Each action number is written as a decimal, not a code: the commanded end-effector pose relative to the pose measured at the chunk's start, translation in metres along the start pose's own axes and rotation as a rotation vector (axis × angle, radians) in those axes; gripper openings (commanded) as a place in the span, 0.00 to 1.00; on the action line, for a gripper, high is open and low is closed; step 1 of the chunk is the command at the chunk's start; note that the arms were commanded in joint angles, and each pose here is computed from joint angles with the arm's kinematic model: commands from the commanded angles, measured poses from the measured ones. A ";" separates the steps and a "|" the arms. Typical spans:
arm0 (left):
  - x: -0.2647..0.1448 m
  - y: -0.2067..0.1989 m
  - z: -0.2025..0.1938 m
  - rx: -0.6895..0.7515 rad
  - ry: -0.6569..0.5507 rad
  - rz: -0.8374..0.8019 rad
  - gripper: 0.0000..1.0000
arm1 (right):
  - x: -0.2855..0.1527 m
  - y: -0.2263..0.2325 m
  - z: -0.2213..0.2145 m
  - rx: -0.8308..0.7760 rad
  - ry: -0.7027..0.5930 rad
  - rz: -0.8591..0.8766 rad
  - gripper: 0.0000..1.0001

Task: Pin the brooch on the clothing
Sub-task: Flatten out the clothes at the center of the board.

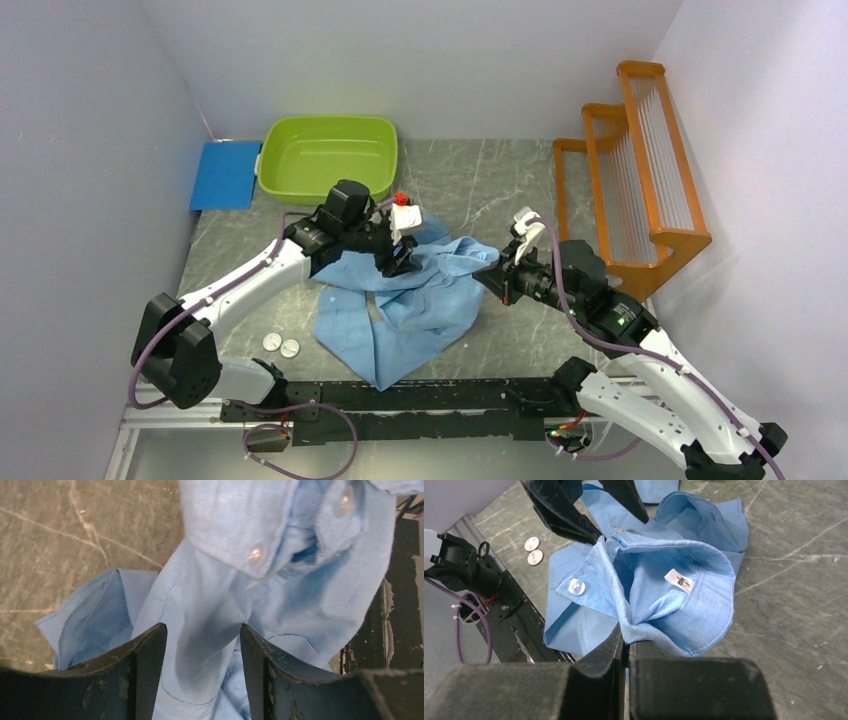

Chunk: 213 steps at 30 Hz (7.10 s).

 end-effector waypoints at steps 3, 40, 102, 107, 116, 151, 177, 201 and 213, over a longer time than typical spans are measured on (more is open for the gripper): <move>0.001 -0.015 0.006 0.071 -0.054 -0.082 0.58 | -0.008 0.004 0.034 -0.041 -0.101 0.012 0.00; -0.268 -0.127 0.238 0.573 -0.753 0.450 0.03 | -0.142 0.052 0.269 -0.238 -0.707 0.100 0.00; -0.054 -0.041 -0.110 -1.048 0.212 0.641 0.22 | 0.100 -0.063 -0.103 0.716 0.238 0.151 0.27; -0.100 -0.025 -0.073 -0.896 0.303 0.855 0.03 | 0.092 -0.084 -0.080 0.583 0.244 -0.065 0.00; -0.182 0.018 0.000 -0.604 0.438 1.196 0.03 | 0.073 -0.114 -0.020 0.460 0.135 -0.304 0.00; -0.097 -0.022 -0.030 -1.011 0.031 0.432 0.94 | 0.079 -0.091 -0.076 0.539 0.275 -0.065 0.84; 0.160 -0.099 -0.092 -0.606 0.602 0.791 0.83 | 0.047 -0.086 -0.135 0.794 0.144 -0.131 0.96; 0.041 -0.107 -0.007 -0.852 0.035 0.181 0.05 | 0.035 -0.041 -0.071 0.595 -0.092 0.319 0.98; 0.017 -0.113 -0.004 -0.862 -0.124 0.060 0.10 | 0.069 -0.014 -0.049 0.551 -0.119 0.397 0.93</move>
Point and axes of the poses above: each gripper's point midway between its finger pads, its own x axis out along the fingers, its own y axis along the line the jaws close on, z = x × y, the point moved 7 cm from there along -x, back along the fingers, and after that the axes turned 6 degrees about -x, right-handed, at the moved point
